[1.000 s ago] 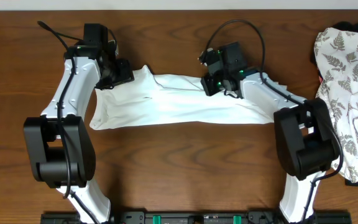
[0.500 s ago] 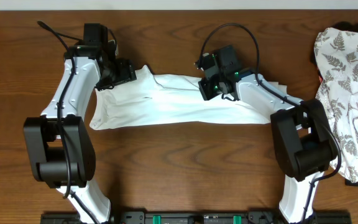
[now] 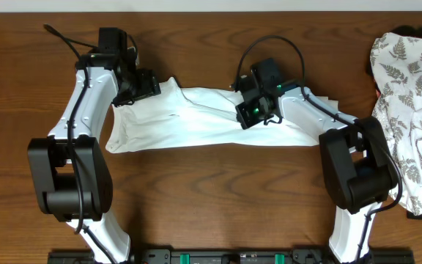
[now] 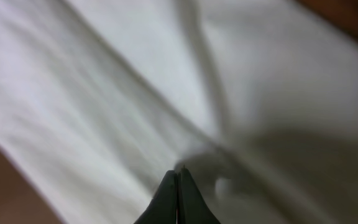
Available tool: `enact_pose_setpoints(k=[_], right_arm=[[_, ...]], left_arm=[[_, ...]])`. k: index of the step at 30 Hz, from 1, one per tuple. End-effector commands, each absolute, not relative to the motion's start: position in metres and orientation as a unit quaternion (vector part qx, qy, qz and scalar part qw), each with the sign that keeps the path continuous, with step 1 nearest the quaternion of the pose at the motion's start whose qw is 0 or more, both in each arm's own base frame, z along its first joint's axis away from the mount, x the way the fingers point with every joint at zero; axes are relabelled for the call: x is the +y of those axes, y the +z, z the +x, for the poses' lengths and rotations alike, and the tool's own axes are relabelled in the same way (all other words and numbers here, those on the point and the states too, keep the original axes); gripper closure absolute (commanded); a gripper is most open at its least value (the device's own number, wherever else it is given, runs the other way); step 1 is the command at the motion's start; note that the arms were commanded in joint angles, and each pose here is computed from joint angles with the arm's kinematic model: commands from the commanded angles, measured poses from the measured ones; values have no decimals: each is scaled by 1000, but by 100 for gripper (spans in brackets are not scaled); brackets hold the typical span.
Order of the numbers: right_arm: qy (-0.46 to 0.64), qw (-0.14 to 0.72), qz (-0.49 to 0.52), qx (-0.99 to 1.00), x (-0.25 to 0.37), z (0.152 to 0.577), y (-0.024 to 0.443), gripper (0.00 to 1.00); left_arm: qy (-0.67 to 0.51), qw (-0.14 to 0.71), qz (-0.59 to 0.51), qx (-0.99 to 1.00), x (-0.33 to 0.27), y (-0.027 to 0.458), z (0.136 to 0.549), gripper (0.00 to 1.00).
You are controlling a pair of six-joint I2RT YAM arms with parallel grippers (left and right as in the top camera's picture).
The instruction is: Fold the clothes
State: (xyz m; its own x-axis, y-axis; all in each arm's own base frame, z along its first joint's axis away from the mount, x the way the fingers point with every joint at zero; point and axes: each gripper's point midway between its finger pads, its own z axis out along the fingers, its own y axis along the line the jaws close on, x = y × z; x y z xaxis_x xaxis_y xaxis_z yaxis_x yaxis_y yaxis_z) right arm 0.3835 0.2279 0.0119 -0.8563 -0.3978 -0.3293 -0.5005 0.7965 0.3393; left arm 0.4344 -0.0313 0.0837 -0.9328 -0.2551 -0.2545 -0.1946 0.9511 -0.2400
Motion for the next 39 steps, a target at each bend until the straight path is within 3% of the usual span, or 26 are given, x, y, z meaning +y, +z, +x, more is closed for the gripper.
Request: enact_pose_setpoints(k=[1, 9, 14, 15, 17, 18, 20, 22, 26, 32, 39], right_arm=[[259, 103, -248, 928, 247, 371, 22, 99], [248, 43, -238, 938, 238, 345, 14, 99], [251, 81, -239, 935, 241, 369, 34, 98], [252, 92, -240, 933, 242, 376, 41, 94], [247, 115, -239, 932, 242, 392, 56, 84], [239, 126, -238, 933, 240, 399, 62, 78], [208, 146, -233, 939, 231, 414, 69, 63], [170, 159, -228, 946, 220, 423, 69, 55], [117, 163, -249, 947, 204, 427, 62, 48], [59, 144, -254, 955, 182, 421, 50, 48], [45, 141, -237, 960, 171, 421, 44, 65]], left_arm=[[-101, 156, -116, 976, -27, 92, 439, 19], [-101, 156, -116, 976, -27, 92, 439, 19], [-101, 160, -115, 975, -27, 92, 441, 19], [-101, 159, -115, 975, -27, 92, 440, 18], [-101, 158, -116, 975, -27, 92, 440, 4], [-101, 157, -116, 976, -27, 91, 439, 2], [-101, 158, -116, 975, -27, 91, 440, 2], [-101, 158, -116, 975, -27, 91, 440, 2], [-101, 158, -116, 975, -27, 91, 440, 2], [-101, 158, -116, 975, -27, 92, 440, 2], [-101, 158, -116, 975, -27, 91, 440, 2]])
